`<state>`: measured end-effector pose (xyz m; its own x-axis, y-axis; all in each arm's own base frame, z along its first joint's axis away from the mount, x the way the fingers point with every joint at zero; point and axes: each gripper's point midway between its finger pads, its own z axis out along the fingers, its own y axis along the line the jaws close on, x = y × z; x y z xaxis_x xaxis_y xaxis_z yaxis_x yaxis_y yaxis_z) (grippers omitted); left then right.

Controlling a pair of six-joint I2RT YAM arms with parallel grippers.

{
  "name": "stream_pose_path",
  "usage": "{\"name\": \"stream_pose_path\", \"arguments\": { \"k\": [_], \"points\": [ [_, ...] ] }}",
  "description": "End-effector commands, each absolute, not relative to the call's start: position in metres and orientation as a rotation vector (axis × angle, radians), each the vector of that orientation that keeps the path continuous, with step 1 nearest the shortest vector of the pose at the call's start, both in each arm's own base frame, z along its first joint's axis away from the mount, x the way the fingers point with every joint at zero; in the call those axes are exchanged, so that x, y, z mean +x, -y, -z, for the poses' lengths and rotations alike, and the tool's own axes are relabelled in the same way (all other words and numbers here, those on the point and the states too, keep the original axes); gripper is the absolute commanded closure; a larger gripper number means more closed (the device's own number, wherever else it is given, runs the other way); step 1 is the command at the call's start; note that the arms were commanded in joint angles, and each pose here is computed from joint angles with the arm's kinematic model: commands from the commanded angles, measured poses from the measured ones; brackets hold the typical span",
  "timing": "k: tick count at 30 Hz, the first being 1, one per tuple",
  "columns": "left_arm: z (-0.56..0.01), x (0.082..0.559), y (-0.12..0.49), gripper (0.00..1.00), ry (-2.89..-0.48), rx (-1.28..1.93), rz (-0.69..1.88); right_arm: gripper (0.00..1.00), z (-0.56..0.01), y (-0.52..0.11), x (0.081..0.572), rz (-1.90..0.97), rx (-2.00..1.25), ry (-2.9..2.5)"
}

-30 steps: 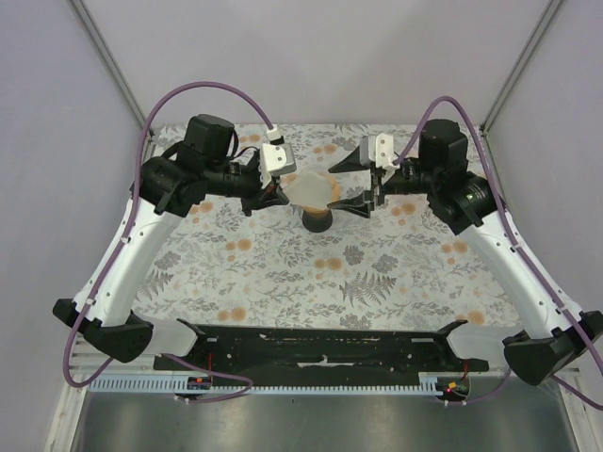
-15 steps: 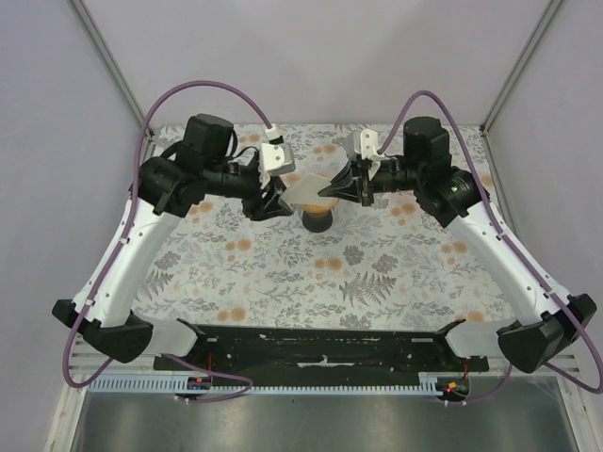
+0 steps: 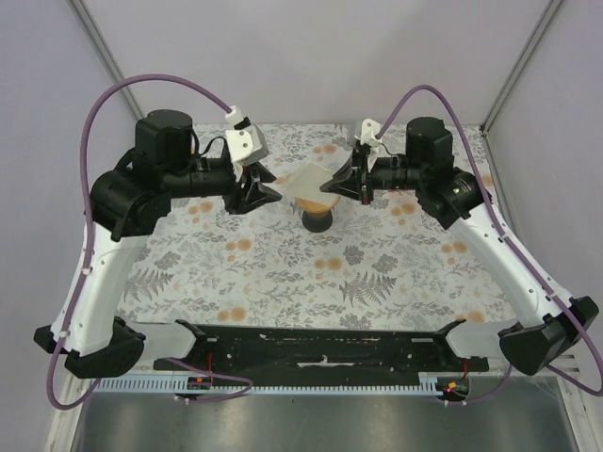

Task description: Place the coffee filter in the dripper

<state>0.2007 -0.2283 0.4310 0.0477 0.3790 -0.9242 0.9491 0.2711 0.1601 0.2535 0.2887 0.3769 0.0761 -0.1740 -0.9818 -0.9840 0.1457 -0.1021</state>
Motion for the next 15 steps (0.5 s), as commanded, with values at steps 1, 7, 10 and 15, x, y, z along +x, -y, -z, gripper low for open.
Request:
{"name": "stream_pose_path", "arguments": {
  "k": [1, 7, 10, 15],
  "points": [
    [-0.433, 0.222, 0.245, 0.55, -1.574, 1.176, 0.756, 1.00, -0.393, -0.295, 0.251, -1.006, -1.205, -1.323],
    [-0.446, 0.226, 0.263, 0.62, -1.534, 1.154, 0.864, 1.00, -0.385, -0.298, 0.247, -1.020, -1.203, -1.350],
    [-0.445, 0.223, 0.270, 0.63, -1.537, 1.149, 0.938, 1.00, -0.385, -0.299, 0.246, -1.026, -1.202, -1.353],
    [-0.441, 0.223, 0.275, 0.68, -1.542, 1.153, 0.970, 1.00, -0.386, -0.299, 0.247, -1.015, -1.199, -1.353]
  ]
}}
